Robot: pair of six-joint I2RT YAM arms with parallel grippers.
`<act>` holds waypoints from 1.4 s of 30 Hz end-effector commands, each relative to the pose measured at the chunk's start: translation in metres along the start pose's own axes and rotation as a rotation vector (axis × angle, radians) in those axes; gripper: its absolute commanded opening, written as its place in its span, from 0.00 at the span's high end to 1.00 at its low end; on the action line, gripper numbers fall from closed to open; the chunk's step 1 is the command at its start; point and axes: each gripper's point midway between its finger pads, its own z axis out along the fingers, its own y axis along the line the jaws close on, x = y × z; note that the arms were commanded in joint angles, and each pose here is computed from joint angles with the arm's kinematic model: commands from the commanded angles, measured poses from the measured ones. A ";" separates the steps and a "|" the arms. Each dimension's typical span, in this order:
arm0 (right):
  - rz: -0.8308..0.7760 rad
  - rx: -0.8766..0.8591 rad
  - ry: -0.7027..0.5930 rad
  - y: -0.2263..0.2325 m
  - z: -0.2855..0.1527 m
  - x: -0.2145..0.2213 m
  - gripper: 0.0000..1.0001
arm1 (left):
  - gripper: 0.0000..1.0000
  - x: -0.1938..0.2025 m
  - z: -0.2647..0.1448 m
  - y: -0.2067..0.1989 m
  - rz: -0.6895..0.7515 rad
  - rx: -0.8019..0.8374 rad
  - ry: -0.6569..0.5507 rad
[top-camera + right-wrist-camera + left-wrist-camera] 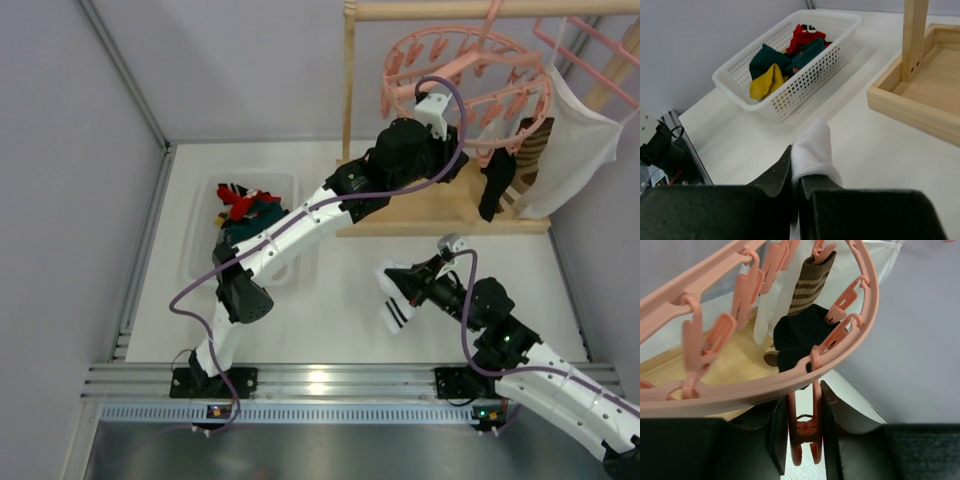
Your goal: Remove the socks clipped to the hanger
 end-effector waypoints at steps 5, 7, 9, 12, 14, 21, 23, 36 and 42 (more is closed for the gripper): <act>0.014 -0.016 -0.027 0.004 -0.003 0.000 1.00 | 0.38 -0.009 -0.007 -0.003 -0.014 0.030 -0.039; 0.017 -0.005 -0.016 0.002 -0.003 0.002 1.00 | 0.35 -0.014 -0.017 0.002 -0.035 -0.004 -0.049; 0.016 0.000 -0.005 0.001 -0.003 0.005 1.00 | 0.27 -0.011 -0.032 0.008 -0.048 -0.032 -0.036; 0.013 0.024 0.003 -0.004 -0.002 0.008 1.00 | 0.12 0.011 -0.047 0.034 -0.060 -0.137 -0.004; 0.008 0.034 0.016 -0.007 -0.001 0.012 1.00 | 0.02 0.016 -0.071 0.058 -0.065 -0.248 -0.016; 0.006 0.032 0.038 -0.008 0.014 0.016 1.00 | 0.02 0.034 -0.168 0.173 -0.183 -0.551 -0.006; -0.001 0.024 0.053 -0.006 0.025 0.015 1.00 | 0.02 0.034 -0.210 0.219 -0.199 -0.690 -0.009; -0.082 -0.208 0.158 0.060 0.161 -0.023 1.00 | 0.02 0.028 -0.454 0.303 -0.211 -1.218 -0.060; -0.136 -0.361 0.185 0.106 0.241 -0.039 1.00 | 0.02 0.007 -0.518 0.277 -0.141 -1.334 -0.241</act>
